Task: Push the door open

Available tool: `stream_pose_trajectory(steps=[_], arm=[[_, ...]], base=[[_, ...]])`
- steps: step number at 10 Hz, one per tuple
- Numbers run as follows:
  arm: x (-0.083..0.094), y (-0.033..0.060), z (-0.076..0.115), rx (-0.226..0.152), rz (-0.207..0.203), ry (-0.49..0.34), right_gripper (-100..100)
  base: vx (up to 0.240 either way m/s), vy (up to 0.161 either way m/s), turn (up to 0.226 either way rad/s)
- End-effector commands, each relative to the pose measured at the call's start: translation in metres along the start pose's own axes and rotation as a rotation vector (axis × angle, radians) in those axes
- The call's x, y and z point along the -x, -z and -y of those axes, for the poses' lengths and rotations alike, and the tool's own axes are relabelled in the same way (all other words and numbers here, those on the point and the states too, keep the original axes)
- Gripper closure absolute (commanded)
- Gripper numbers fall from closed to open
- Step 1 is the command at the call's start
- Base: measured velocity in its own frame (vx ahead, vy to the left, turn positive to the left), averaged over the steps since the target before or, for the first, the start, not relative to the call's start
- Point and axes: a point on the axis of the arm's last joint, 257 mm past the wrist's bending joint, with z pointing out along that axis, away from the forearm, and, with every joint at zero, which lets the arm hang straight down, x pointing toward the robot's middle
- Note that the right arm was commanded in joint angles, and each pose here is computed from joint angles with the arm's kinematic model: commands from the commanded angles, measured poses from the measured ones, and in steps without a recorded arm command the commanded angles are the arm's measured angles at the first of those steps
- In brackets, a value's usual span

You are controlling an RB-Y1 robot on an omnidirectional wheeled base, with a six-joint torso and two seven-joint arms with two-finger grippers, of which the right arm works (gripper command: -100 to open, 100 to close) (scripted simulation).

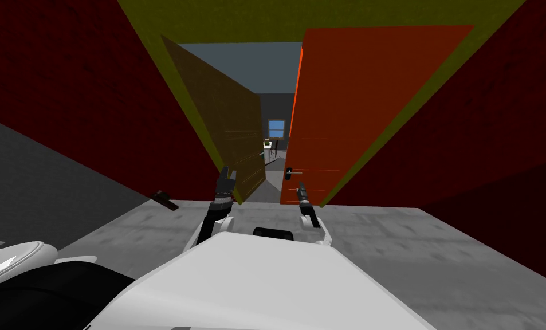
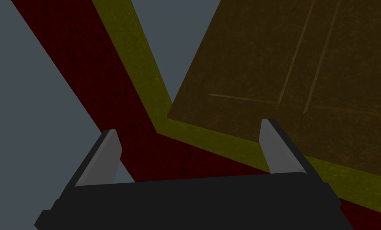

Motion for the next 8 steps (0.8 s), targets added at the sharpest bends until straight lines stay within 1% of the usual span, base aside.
stream_pose_trajectory(steps=[1, 2, 3, 5, 6, 8], arm=[[-0.002, -0.0045, 0.011, -0.030, -0.005, 0.007, -100], [-0.003, -0.0055, 0.015, -0.041, -0.006, 0.009, -100], [-0.005, -0.0073, 0.024, -0.063, -0.010, 0.013, -100], [-0.007, -0.0095, 0.036, -0.091, -0.014, 0.018, -100], [-0.007, -0.0085, 0.032, -0.082, -0.013, 0.016, -100], [-0.003, -0.0108, 0.035, -0.085, -0.010, 0.023, -100]], base=[[0.112, -0.072, 0.041], [0.096, -0.064, 0.028], [0.115, -0.072, 0.035], [0.152, -0.088, 0.036], [0.065, -0.045, 0.013], [0.146, 0.004, 0.019]])
